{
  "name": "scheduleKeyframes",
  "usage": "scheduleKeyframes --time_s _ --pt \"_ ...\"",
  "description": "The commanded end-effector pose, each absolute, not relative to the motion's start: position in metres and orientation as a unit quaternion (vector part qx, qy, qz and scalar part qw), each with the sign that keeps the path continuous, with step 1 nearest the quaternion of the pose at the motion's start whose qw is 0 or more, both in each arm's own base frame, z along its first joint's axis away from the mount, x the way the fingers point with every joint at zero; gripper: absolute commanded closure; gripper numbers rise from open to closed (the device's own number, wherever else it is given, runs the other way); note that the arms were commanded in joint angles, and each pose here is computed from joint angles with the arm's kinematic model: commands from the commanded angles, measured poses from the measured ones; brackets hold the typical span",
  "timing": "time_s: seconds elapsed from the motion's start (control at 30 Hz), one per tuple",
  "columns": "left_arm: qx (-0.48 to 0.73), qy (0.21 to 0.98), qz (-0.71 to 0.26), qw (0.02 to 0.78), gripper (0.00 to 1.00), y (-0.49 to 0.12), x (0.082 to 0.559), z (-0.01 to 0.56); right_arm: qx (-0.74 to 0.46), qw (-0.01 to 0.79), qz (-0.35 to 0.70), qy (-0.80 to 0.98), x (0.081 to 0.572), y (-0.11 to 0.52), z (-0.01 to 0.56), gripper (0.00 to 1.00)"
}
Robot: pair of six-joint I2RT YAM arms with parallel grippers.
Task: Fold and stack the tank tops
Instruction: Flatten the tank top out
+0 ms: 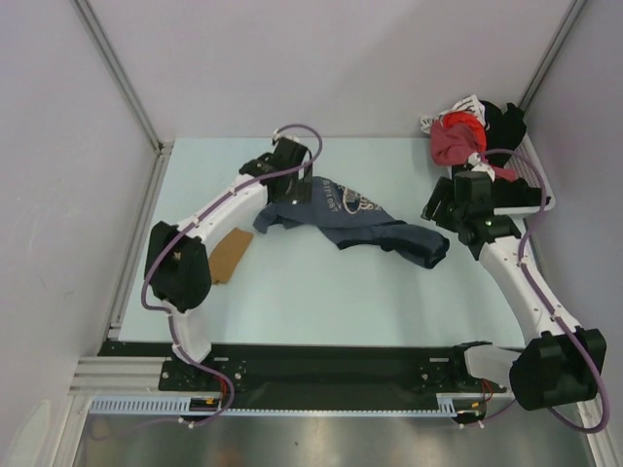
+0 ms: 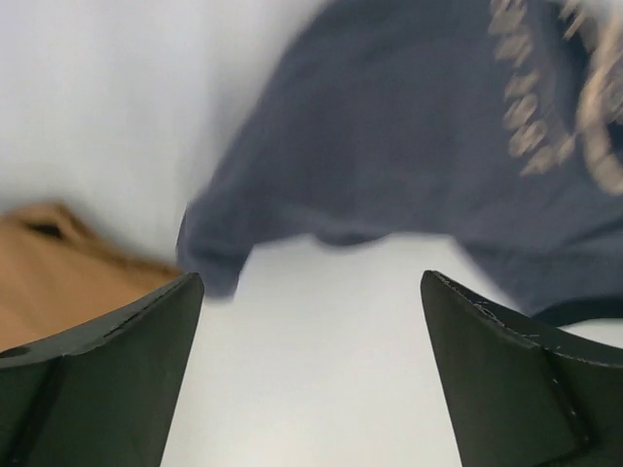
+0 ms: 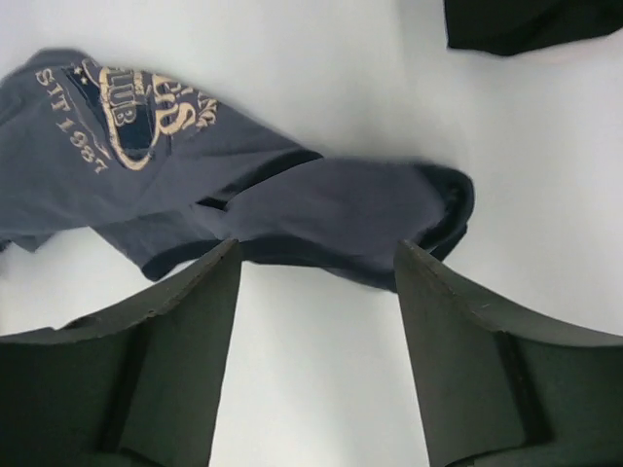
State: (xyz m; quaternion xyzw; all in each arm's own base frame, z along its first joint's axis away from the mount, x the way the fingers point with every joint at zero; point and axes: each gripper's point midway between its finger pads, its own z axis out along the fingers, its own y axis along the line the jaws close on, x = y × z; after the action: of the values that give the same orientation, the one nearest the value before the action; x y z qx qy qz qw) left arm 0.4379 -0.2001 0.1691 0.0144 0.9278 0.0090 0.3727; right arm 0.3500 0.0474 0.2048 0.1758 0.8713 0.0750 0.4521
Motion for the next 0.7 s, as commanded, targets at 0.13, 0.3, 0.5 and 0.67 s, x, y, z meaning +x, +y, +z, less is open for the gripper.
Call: scheduleKeyframes --time_s 0.13,0.3,0.5,0.67 --pt "0.004 0.917 -0.042 0.397 0.00 -0.182 0.376 0.196 0.068 0.441 0.196 0.873 0.330 0.113 0.198 0.41" --pt "0.010 0.917 -0.104 0.384 0.00 -0.188 0.343 0.179 -0.085 0.388 0.226 0.890 0.320 0.190 0.164 0.48" --pt "-0.036 0.907 -0.196 0.370 0.00 -0.181 0.343 0.167 -0.149 0.347 0.184 0.907 0.347 0.234 0.120 0.47" --pt "-0.061 0.909 -0.191 0.366 0.00 -0.163 0.349 0.151 -0.174 0.341 0.162 0.910 0.358 0.263 0.096 0.32"
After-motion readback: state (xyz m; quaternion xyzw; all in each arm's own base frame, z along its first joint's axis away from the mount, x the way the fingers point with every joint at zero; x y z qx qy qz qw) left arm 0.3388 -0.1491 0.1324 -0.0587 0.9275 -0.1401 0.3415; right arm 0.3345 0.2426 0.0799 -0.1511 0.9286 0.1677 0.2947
